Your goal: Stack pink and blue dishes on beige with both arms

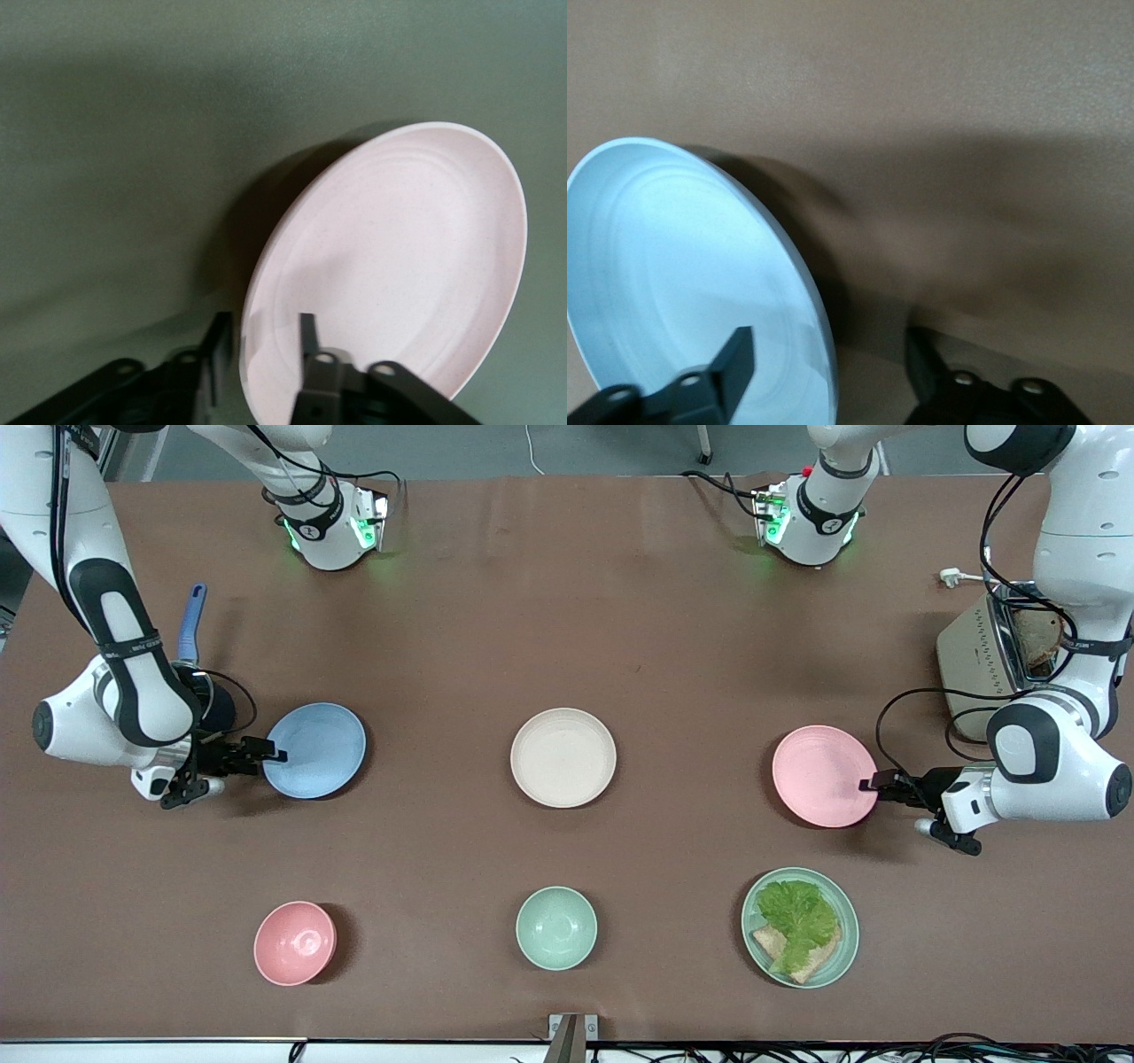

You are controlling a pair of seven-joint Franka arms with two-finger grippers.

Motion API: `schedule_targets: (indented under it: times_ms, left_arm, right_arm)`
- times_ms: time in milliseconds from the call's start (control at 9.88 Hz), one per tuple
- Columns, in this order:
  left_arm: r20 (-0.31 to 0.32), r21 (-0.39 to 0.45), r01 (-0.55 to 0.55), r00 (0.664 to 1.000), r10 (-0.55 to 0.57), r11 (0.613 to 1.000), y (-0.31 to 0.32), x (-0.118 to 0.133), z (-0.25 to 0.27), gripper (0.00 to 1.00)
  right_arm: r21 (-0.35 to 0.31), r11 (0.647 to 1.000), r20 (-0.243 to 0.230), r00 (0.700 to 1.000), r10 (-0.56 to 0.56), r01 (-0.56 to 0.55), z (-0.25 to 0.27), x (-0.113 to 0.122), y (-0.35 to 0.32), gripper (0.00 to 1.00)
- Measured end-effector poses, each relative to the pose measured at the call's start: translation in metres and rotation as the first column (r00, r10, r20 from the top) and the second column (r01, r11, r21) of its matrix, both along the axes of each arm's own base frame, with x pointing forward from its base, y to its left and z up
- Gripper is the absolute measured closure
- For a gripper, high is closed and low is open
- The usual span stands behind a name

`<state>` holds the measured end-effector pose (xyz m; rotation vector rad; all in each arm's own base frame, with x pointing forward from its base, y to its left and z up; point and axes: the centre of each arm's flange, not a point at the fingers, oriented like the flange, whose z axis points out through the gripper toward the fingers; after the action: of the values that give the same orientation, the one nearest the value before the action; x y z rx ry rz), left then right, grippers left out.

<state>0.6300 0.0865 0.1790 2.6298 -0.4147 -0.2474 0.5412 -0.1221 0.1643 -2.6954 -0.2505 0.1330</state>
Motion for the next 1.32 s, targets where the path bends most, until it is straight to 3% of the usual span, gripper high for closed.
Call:
schedule_targets:
  times_ms: [203, 405, 608, 810, 1013, 1316]
  left_arm:
    - [-0.004, -0.002, 0.012, 1.000, -0.012, 1.000, -0.007, 0.000, -0.003, 0.96]
    - [0.002, -0.028, 0.031, 1.000, -0.031, 0.999, -0.034, 0.005, 0.004, 0.95]
    - [-0.033, -0.042, -0.026, 0.999, 0.025, 0.999, -0.098, 0.015, 0.041, 0.95]
    - [-0.074, -0.014, -0.101, 0.992, 0.100, 0.995, -0.175, 0.015, 0.088, 0.95]
    - [-0.098, 0.114, -0.161, 0.980, 0.172, 0.980, -0.265, 0.003, 0.119, 0.95]
    - [-0.069, 0.273, -0.234, 0.963, 0.261, 0.933, -0.391, -0.034, 0.139, 0.95]
  right_arm:
    - [0.008, 1.000, -0.008, 1.000, -0.001, 0.001, 0.000, -0.001, 0.000, 0.60]
    - [0.035, 0.999, -0.032, 0.999, -0.021, 0.022, -0.001, -0.006, -0.003, 0.89]
    - [0.087, 0.995, -0.070, 0.997, -0.043, 0.049, 0.019, 0.000, -0.016, 0.93]
    - [0.101, 0.991, -0.081, 0.994, -0.080, 0.088, 0.064, 0.024, -0.042, 0.93]
    - [0.100, 0.982, -0.142, 0.979, -0.146, 0.161, 0.123, 0.053, -0.038, 0.93]
    - [0.041, 0.974, -0.218, 0.953, -0.209, 0.223, 0.167, 0.086, 0.043, 0.93]
